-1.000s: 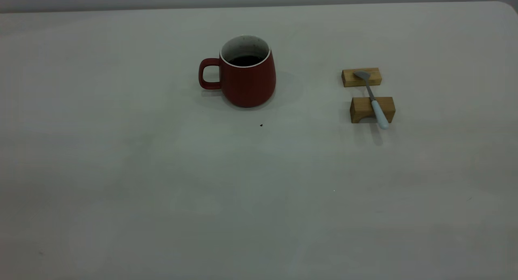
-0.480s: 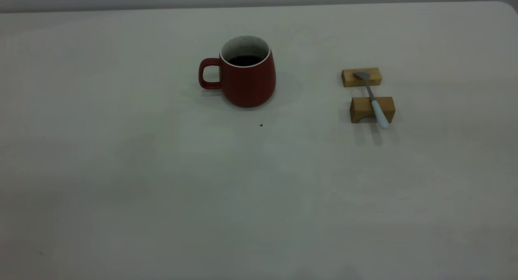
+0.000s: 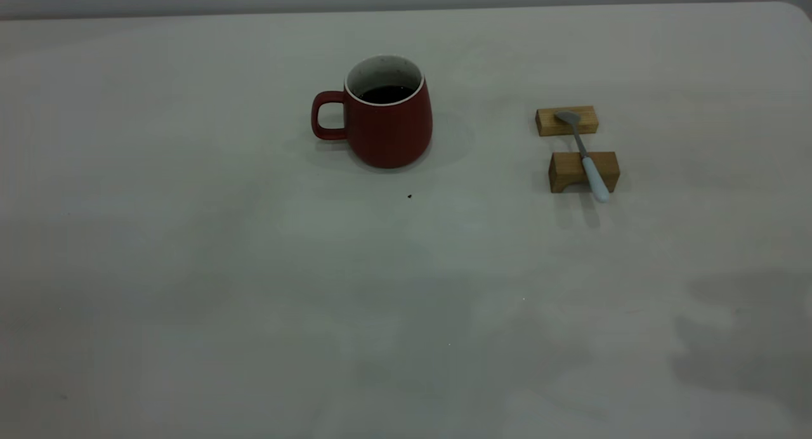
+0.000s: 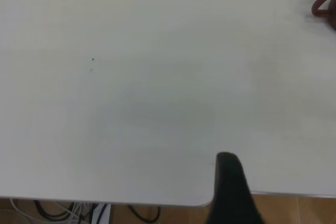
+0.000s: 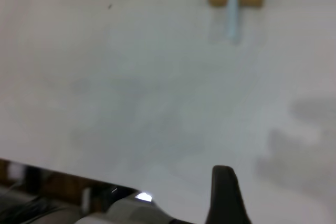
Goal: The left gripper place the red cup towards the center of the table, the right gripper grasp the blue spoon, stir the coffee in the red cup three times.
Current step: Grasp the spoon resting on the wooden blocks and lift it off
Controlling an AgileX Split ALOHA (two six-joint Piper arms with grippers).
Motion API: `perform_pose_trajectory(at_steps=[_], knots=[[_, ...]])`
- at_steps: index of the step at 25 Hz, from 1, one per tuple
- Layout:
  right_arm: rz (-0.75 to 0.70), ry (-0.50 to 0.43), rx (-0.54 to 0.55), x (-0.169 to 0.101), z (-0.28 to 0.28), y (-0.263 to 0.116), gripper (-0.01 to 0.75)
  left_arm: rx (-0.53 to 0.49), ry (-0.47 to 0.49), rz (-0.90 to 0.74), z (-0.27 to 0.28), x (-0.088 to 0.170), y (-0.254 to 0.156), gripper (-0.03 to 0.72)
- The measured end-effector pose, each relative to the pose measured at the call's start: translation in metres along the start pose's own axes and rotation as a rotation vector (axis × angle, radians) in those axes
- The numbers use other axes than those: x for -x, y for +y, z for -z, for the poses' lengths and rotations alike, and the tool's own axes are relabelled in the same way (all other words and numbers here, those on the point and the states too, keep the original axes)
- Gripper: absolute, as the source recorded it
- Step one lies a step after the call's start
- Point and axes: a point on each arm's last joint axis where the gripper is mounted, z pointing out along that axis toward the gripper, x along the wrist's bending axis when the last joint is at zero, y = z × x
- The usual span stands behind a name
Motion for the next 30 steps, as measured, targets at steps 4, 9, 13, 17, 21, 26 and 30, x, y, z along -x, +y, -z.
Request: perform_pose_trajectory(at_steps=[4,9,13,17,21,26,30], knots=[[-0.007,0.05,-0.07,0.001,-0.045,0.021,0.563,-0.001,0.0,0.0,0.0,0.0,0.0,0.555],[0.014,0.054,-0.168,-0.012,-0.1,0.046,0.552,-0.001,0.0,0.001,0.0,0.0,0.0,0.555],[-0.002,0.006,-0.256,-0.018,-0.137,0.057,0.548,-0.001,0.0,0.001,0.0,0.0,0.0,0.555],[-0.01,-0.078,-0.299,-0.014,-0.163,0.074,0.549,-0.001,0.0,0.001,0.0,0.0,0.0,0.555],[-0.025,-0.133,-0.374,-0.007,-0.187,0.087,0.547,-0.001,0.0,0.001,0.0,0.0,0.0,0.555],[-0.018,-0.14,-0.42,-0.007,-0.213,0.095,0.547,-0.001,0.0,0.001,0.0,0.0,0.0,0.555],[0.001,-0.141,-0.442,-0.01,-0.232,0.093,0.547,-0.001,0.0,0.001,0.0,0.0,0.0,0.555]])
